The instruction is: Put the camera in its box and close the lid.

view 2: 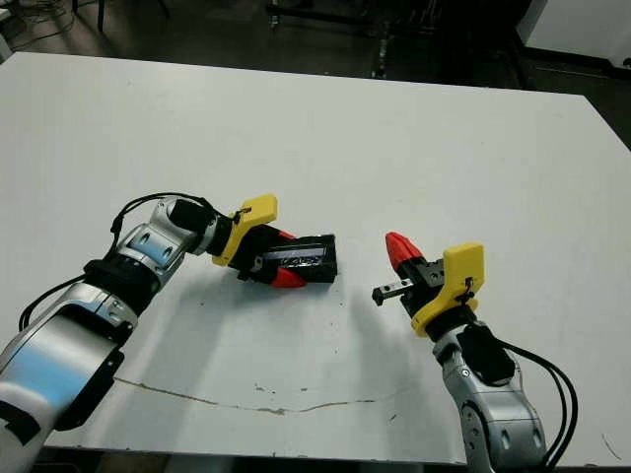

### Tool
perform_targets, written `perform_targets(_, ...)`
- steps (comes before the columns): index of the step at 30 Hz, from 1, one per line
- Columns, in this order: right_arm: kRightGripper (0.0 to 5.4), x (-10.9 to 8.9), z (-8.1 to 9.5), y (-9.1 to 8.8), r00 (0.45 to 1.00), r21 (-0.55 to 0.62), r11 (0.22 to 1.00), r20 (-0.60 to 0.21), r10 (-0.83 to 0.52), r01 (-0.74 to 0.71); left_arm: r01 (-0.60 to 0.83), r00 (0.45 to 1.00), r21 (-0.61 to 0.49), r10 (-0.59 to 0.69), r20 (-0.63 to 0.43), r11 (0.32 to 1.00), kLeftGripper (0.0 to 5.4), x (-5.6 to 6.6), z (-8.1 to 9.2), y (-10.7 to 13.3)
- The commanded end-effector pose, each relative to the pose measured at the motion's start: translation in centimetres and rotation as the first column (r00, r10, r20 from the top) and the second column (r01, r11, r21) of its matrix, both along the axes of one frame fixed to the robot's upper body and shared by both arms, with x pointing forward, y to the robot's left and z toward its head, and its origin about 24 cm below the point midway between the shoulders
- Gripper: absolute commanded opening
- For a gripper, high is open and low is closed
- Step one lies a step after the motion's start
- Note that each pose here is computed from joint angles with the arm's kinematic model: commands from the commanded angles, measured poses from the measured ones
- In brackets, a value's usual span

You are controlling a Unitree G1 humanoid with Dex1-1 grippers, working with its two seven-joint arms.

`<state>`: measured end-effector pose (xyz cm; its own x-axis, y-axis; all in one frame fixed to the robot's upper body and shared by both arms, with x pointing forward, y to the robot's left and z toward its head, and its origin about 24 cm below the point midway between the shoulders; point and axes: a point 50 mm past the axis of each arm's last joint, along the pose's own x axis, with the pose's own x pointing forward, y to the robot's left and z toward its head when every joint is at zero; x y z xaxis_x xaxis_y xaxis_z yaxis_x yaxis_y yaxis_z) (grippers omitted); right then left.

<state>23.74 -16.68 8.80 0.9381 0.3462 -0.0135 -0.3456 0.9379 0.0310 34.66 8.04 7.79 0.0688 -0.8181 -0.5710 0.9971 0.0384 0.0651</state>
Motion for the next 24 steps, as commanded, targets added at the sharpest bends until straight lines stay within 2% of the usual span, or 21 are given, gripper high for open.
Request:
perform_targets(1,0.0,-0.1,-0.2,-0.5,1.0,-0.012,1.0,-0.013,-0.014,0.014,0.102,0.993,0.091,-0.107,0.046,0.991,3.63,-2.3,-3.4,-3.6)
perform_targets(3,0.0,-0.1,-0.3,-0.5,1.0,-0.01,1.0,-0.012,-0.012,0.012,0.112,0.989,0.111,-0.122,0.088,0.987,3.89,-2.3,-3.3,-3.6)
perform_targets(6,0.0,-0.2,-0.3,-0.5,1.0,-0.028,1.0,-0.011,-0.015,0.014,0.078,0.995,0.096,-0.084,0.053,0.992,4.24,-2.3,-3.4,-3.4)
perform_targets(13,0.0,-0.2,-0.3,-0.5,1.0,-0.049,0.999,-0.01,-0.015,0.014,0.103,0.988,0.092,-0.113,0.104,0.99,5.1,-2.4,-3.6,-3.3)
perform_targets(16,0.0,-0.2,-0.3,-0.5,1.0,-0.047,0.999,-0.011,-0.013,0.013,0.084,0.992,0.088,-0.092,0.083,0.993,5.39,-2.4,-3.8,-3.1)
perform_targets(18,0.0,-0.2,-0.2,-0.5,1.0,-0.049,0.999,-0.012,-0.015,0.014,0.078,0.994,0.071,-0.083,0.074,0.994,5.39,-2.4,-3.9,-2.9)
perform_targets(22,0.0,-0.2,-0.1,-0.6,1.0,-0.065,0.998,-0.001,-0.012,0.012,0.099,0.984,0.076,-0.109,0.139,0.992,5.39,-2.4,-3.9,-2.8)
perform_targets(24,0.0,-0.2,-0.1,-0.6,1.0,-0.065,0.998,0.001,-0.012,0.012,0.084,0.99,0.066,-0.091,0.106,0.994,5.39,-2.4,-3.9,-2.6)
